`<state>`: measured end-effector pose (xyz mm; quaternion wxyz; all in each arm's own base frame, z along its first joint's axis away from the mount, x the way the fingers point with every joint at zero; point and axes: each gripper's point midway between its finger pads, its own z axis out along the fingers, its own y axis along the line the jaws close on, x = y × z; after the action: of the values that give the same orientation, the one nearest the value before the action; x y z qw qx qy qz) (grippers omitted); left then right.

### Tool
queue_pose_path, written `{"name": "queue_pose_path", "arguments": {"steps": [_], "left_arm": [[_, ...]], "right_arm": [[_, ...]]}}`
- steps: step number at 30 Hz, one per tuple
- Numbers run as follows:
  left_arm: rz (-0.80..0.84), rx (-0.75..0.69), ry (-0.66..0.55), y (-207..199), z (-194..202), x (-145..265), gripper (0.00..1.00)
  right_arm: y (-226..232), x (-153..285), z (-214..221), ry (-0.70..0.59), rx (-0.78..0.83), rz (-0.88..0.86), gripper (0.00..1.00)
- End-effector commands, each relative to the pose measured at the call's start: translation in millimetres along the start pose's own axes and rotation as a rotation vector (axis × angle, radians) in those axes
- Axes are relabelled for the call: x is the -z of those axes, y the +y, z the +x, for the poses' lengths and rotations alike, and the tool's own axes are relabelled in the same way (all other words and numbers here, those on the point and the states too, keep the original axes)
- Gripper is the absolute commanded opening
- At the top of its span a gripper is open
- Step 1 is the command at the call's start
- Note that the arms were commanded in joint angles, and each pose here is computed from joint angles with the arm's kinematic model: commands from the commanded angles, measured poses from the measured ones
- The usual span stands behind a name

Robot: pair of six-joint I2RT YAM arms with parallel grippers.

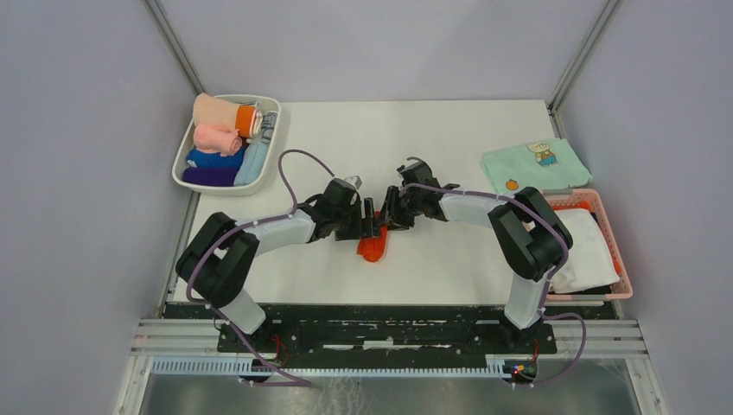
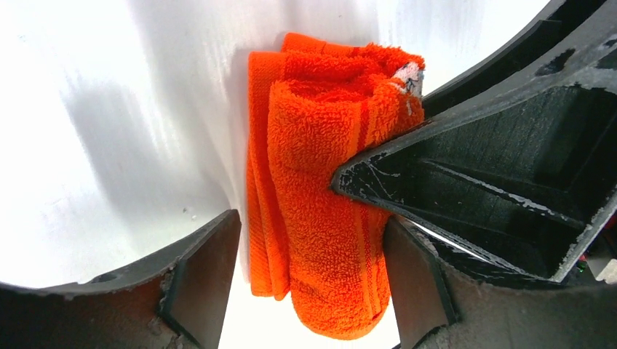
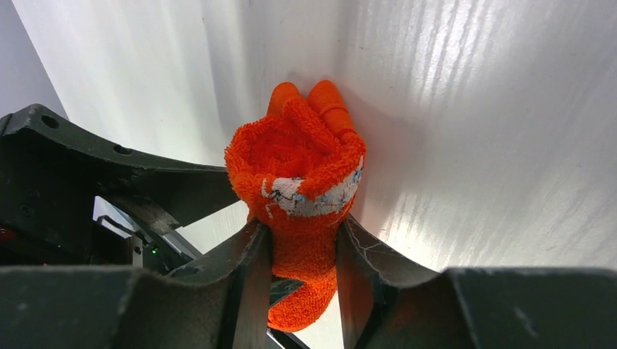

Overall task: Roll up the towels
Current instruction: Roll the towel at the center of the board.

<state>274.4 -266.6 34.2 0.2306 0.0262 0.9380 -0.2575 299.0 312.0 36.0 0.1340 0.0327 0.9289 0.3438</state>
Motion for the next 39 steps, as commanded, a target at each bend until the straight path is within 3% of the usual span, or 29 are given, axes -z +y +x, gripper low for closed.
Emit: {"name": "queue_pose_path", "arguments": {"steps": [1,15,22,27,33,39], "left_arm": [[-0.115,0.013,-0.009,25,2,9,0.78],[-0.028,0.077,0.09,18,29,-11,0.8],[-0.028,0.116,0.147,24,46,-18,0.75],[-0.016,0.142,0.157,24,52,-19,0.6],[0.01,0.169,0.123,19,48,-17,0.26],[0.027,0.218,0.051,18,35,-12,0.15]], "right_arm": [[-3,3,-3,-0.004,0.057,0.072,0.4],[-16,6,0,0.005,0.071,0.211,0.4],[-15,8,-2,-0.005,0.079,0.233,0.39],[-13,8,-2,-0.005,0.087,0.237,0.39],[1,11,-7,-0.02,0.105,0.186,0.4],[35,27,-20,-0.062,0.175,0.079,0.51]]}}
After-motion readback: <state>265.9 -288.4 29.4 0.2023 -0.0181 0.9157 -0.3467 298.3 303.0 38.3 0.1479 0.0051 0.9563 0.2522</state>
